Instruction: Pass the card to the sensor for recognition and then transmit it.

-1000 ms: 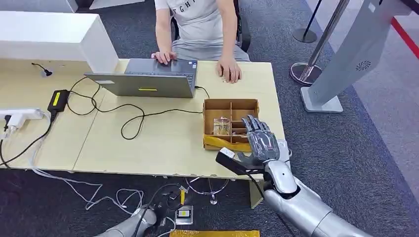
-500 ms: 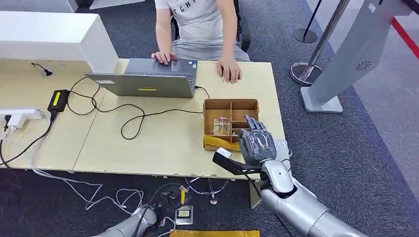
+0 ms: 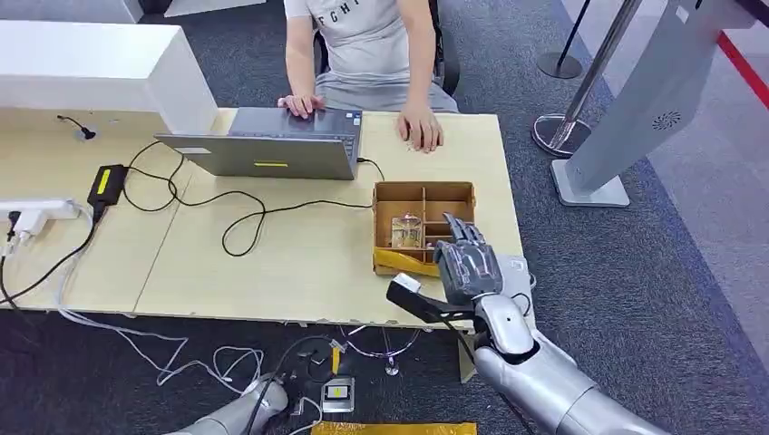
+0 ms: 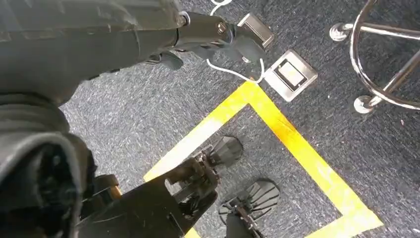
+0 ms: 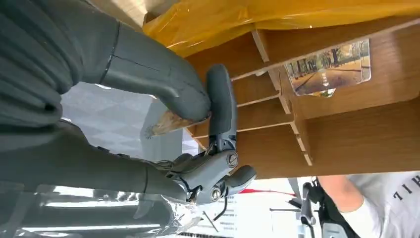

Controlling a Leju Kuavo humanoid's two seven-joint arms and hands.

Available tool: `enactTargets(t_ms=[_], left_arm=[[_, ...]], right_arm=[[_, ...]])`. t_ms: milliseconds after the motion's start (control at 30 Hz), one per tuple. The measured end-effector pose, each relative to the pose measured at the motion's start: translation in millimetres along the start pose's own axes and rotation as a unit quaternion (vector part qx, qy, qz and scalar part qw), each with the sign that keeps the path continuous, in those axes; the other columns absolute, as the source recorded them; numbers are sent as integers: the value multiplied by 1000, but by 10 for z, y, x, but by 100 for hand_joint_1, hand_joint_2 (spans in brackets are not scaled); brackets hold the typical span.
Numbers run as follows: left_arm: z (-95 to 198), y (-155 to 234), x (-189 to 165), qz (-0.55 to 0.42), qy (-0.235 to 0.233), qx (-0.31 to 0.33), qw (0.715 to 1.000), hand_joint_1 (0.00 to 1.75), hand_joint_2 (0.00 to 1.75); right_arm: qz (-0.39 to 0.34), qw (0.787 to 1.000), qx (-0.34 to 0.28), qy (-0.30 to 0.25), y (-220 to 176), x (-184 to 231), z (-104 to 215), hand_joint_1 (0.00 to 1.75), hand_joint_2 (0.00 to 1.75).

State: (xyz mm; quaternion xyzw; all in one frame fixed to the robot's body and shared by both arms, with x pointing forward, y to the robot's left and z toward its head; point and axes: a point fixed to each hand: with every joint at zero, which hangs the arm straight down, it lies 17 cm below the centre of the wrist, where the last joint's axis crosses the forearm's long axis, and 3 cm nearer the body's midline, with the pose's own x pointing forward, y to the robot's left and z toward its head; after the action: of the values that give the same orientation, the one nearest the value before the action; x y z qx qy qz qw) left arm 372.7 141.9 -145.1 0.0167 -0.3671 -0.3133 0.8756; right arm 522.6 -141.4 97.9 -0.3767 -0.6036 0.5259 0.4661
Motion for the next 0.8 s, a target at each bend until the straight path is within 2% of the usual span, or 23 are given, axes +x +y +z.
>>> enactTargets(t_ms=[367,800], left_arm=[[4,-6,-7,-12,0,-9,1000,0,0],[4,-11,-57,-26,15,-11,999,0,0]], right_arm=[[-30,999,-13,-19,-29,116,-34,0,175],[-50,999,-18,-8,-36,35,-51,0,175]])
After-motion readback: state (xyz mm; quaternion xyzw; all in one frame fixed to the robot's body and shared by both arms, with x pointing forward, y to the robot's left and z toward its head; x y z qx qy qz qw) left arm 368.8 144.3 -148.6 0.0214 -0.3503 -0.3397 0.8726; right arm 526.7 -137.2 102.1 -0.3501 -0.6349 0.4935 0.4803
